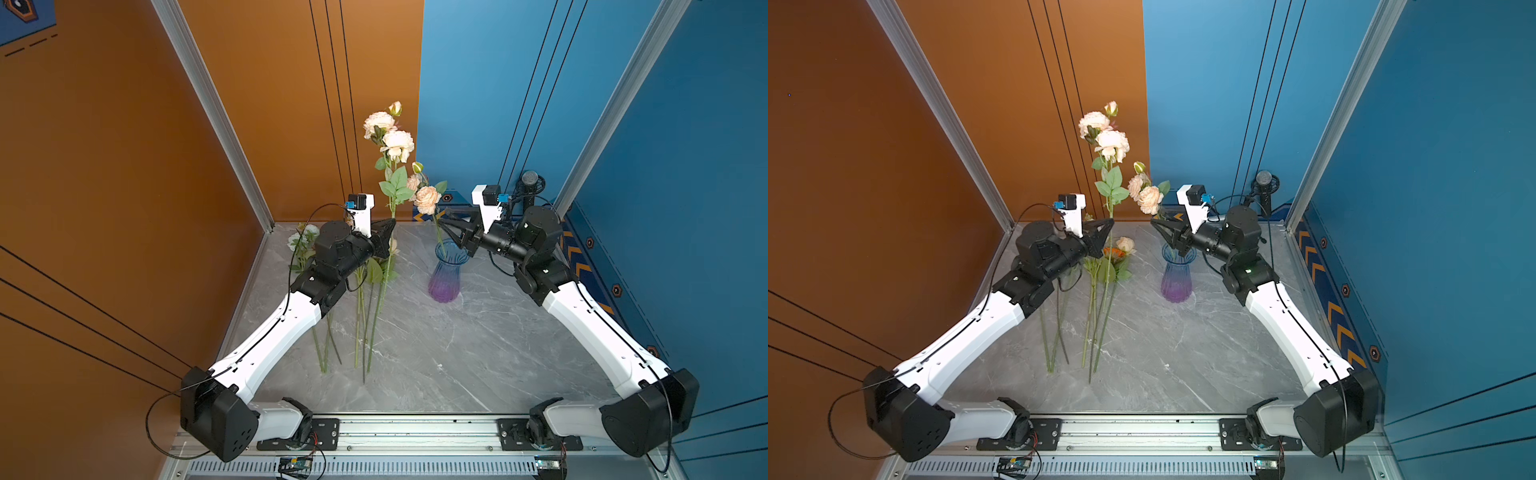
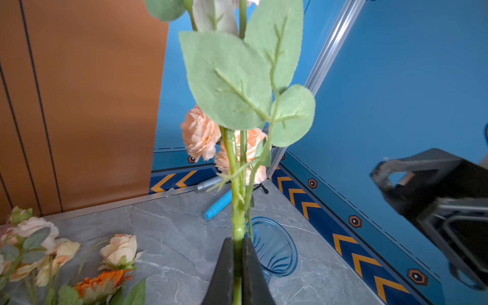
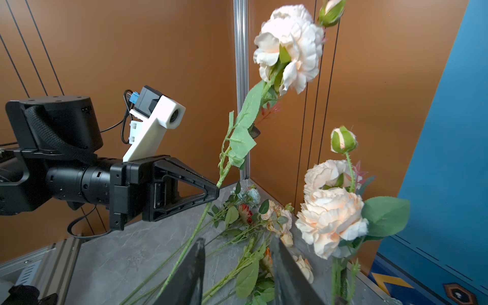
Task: Place the pink flowers into the vase
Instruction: Pick up the flower at the center of the board.
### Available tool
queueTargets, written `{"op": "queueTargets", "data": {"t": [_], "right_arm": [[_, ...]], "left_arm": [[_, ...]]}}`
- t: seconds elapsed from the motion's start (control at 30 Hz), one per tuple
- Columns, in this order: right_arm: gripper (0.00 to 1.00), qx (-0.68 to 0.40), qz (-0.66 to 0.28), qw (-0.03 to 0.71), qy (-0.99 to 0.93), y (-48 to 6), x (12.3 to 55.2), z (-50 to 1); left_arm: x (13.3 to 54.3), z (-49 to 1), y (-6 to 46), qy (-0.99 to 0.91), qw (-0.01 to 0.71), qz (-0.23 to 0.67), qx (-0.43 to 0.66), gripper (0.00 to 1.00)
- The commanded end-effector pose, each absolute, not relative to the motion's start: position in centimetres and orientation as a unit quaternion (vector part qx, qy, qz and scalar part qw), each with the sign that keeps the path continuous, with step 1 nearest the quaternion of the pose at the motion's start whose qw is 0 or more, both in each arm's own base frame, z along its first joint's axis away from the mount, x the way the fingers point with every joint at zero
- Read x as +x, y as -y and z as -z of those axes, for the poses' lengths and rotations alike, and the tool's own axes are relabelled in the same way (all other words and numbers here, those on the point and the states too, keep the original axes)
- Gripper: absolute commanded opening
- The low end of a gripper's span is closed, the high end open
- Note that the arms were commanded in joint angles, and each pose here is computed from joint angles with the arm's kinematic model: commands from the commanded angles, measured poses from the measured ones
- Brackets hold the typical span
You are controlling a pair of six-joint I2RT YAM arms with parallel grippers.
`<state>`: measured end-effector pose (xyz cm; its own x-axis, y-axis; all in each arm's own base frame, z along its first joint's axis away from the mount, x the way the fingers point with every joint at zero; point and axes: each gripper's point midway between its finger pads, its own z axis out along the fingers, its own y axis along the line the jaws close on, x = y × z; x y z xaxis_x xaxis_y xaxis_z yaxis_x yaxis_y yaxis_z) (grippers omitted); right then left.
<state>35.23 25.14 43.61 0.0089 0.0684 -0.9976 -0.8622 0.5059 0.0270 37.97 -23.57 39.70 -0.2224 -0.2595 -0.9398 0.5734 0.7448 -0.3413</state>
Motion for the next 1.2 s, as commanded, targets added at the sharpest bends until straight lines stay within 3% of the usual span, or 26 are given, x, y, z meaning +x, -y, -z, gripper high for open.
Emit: {"op": "queueTargets", "data": {"t": [0.0,0.23,0.4,0.63,0.73,0.93,1.17], "right_arm": [[0.46,-0.337,-0.407,0.617,-0.583,-26.2,34.8,-45.2],[0.50,-0.338,-0.467,0.596,-0.559,-27.9,35.6,-46.9],[0.62,-0.346,-0.484,0.582,-0.554,-29.2,35.5,-46.7],[0.62,-0.350,-0.490,0.574,-0.555,-30.2,35.3,-46.0],[0.53,-0.350,-0.491,0.575,-0.554,-30.2,35.3,-46.2],[0.24,-0.350,-0.491,0.576,-0.553,-30.2,35.4,-46.5],[0.05,-0.346,-0.491,0.578,-0.553,-30.0,35.5,-46.9]], "left_arm": [[35.9,-40.7,25.2,-0.672,0.619,0.372,0.164,0.00],[33.8,-41.1,27.6,-0.645,0.609,0.410,0.212,0.00],[33.2,-42.0,28.7,-0.632,0.609,0.422,0.226,0.00],[32.8,-43.1,29.8,-0.621,0.602,0.440,0.239,0.00],[32.5,-43.0,30.2,-0.620,0.600,0.443,0.243,0.00],[32.1,-42.9,30.7,-0.617,0.598,0.444,0.253,0.00],[32.4,-42.6,30.7,-0.620,0.602,0.436,0.251,0.06]]}}
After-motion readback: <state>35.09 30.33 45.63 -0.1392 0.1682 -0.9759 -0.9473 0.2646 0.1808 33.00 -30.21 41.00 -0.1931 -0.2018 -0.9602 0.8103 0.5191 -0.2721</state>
